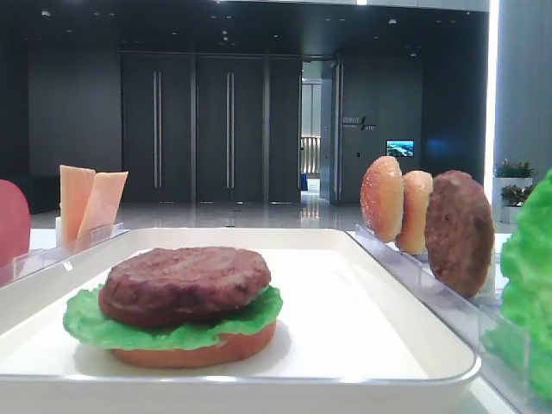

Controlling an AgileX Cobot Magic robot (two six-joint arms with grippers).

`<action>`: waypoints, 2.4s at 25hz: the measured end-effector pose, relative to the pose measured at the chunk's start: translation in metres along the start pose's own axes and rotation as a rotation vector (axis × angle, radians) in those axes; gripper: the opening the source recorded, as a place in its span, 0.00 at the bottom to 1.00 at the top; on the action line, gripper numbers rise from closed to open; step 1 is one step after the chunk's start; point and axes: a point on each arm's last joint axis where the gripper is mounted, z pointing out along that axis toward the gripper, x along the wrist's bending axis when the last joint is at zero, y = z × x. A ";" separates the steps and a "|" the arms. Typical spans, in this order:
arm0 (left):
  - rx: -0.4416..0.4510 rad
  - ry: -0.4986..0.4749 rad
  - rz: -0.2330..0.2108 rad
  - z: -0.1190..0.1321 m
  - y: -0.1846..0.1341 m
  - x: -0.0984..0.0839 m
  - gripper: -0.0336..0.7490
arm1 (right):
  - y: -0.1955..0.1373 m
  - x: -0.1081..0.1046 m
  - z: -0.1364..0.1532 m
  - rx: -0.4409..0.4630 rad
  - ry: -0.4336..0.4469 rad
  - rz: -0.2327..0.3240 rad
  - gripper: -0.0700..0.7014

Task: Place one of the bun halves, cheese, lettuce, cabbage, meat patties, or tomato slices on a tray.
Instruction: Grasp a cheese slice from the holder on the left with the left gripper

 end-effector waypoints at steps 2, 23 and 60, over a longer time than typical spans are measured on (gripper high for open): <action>0.000 0.000 0.000 0.000 0.000 0.000 0.82 | 0.000 0.000 0.000 0.000 0.000 0.000 0.72; 0.000 0.000 0.000 0.000 0.000 0.000 0.93 | 0.000 0.000 0.000 0.000 0.000 0.000 0.72; 0.568 0.011 -0.090 0.099 0.162 0.001 0.82 | 0.000 0.000 0.000 0.000 0.000 0.001 0.72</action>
